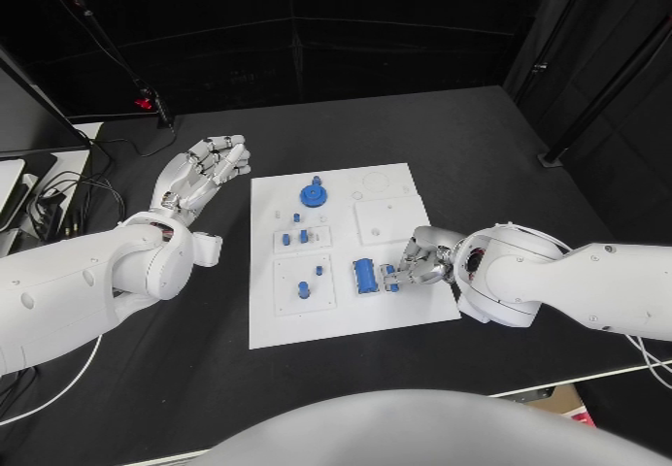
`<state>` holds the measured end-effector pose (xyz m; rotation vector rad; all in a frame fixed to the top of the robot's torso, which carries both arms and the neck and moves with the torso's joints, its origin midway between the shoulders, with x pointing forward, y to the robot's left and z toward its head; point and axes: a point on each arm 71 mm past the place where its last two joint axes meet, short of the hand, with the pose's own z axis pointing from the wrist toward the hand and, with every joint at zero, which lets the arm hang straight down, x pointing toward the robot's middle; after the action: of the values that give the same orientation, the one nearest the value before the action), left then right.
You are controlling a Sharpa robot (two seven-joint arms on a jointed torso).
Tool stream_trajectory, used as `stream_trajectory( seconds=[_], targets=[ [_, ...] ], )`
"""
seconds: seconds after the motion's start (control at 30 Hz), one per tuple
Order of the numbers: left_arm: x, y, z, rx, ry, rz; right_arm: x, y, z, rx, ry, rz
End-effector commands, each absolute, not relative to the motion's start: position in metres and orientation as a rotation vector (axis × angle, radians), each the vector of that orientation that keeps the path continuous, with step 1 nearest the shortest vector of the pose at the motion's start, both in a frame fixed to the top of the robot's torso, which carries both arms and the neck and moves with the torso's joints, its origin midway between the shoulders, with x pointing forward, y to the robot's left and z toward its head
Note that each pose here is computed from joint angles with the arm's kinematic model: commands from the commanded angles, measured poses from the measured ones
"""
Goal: Assemble the parts on the task board
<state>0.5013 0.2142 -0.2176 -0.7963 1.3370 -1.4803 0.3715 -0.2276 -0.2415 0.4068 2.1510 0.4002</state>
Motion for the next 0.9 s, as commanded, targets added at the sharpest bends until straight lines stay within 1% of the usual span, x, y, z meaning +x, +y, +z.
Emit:
stream_trajectory(
  seconds=[0.03,0.9],
  targets=[
    [0.5010,0.2132,-0.2154,-0.785,1.326,-1.497,0.3722,-0.2269,-0.2405,0.395,2.141,0.397],
    [0.5012,0.2125,-0.2157,-0.786,1.329,-1.496,0.3741,-0.2230,-0.2420,0.364,2.152,0.398]
  ],
)
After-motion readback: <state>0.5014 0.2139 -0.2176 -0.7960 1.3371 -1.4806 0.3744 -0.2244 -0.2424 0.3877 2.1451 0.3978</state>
